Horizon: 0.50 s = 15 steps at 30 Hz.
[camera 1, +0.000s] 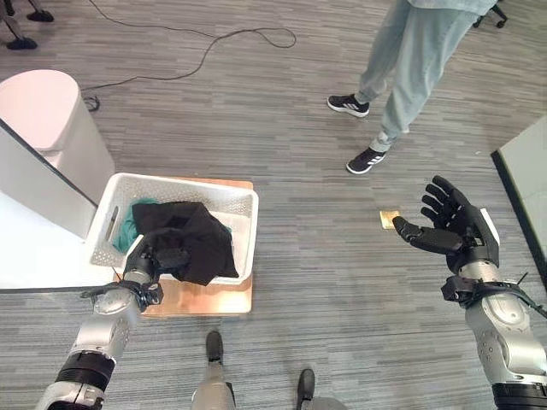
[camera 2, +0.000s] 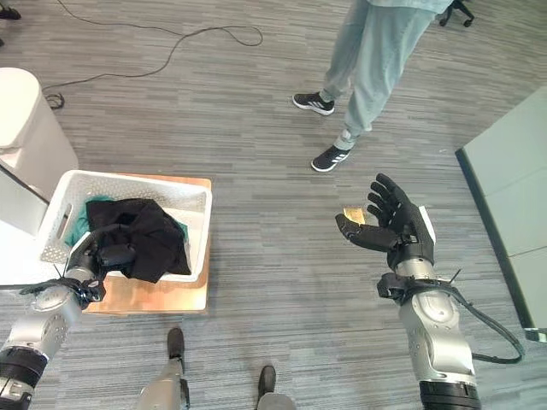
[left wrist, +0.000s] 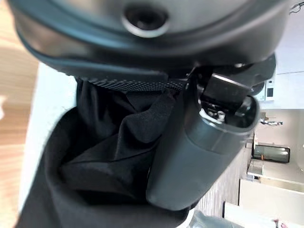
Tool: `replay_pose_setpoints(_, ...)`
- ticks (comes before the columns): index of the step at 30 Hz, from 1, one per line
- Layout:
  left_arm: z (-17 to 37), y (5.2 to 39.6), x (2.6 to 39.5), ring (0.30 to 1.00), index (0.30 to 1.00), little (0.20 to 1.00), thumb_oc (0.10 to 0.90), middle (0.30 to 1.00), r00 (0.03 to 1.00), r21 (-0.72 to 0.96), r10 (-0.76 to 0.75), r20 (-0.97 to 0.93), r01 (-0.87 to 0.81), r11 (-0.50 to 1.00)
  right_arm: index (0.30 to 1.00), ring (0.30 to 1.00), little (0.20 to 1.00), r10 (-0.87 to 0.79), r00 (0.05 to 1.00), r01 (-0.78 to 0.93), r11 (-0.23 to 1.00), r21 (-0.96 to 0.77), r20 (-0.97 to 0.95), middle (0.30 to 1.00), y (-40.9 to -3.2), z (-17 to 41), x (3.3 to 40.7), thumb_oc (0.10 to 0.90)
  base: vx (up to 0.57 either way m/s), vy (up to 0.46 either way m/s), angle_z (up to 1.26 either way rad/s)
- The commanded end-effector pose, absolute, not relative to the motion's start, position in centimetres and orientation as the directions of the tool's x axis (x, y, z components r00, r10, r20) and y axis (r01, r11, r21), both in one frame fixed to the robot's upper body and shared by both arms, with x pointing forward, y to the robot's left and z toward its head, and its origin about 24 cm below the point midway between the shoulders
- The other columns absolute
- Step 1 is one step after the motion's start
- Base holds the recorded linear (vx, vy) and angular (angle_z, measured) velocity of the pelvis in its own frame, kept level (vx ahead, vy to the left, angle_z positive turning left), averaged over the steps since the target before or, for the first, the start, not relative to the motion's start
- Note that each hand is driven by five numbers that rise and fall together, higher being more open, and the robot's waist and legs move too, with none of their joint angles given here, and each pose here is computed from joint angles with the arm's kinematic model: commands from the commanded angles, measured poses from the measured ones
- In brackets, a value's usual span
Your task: Pick up bed clothes into laundry basket.
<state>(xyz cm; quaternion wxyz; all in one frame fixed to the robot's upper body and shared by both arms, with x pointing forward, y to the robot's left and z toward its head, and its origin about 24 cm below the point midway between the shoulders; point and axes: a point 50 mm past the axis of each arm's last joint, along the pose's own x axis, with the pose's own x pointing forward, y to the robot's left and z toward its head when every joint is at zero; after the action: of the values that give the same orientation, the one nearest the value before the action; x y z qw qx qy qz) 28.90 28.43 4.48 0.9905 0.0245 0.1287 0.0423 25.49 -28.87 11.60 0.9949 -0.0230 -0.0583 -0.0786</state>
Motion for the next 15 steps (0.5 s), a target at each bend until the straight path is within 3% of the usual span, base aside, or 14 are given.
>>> replay_pose_setpoints(1, 10.7, 28.0, 32.7, 0.3, 0.3, 0.3, 0.4, 0.3, 0.997, 0.099, 0.073, -0.022, -0.071, 0.993, 0.9, 0.9, 0.9, -0.112, 0.912, 0.165, 0.981, -0.104, 0.393, 0.9, -29.4, 18.1, 25.1, 0.8, 0.0, 0.0, 0.0)
replay_pose_setpoints(7, 15.0, 27.3, 34.5, 0.3, 0.3, 0.3, 0.4, 0.3, 0.996, 0.164, 0.03, 0.083, -0.043, 0.986, 0.9, 0.9, 0.9, -0.095, 0.912, 0.152, 0.982, -0.113, 0.4, 0.9, -29.1, 18.3, 25.3, 0.8, 0.01, 0.016, -0.02)
replay_pose_setpoints(15, 15.7, 27.9, 34.9, 0.3, 0.3, 0.3, 0.4, 0.3, 0.997, 0.202, 0.038, 0.074, -0.052, 0.978, 0.9, 0.9, 0.9, -0.098, 0.91, 0.16, 0.979, -0.124, 0.404, 0.9, -29.3, 18.6, 25.1, 0.8, 0.02, 0.035, -0.13)
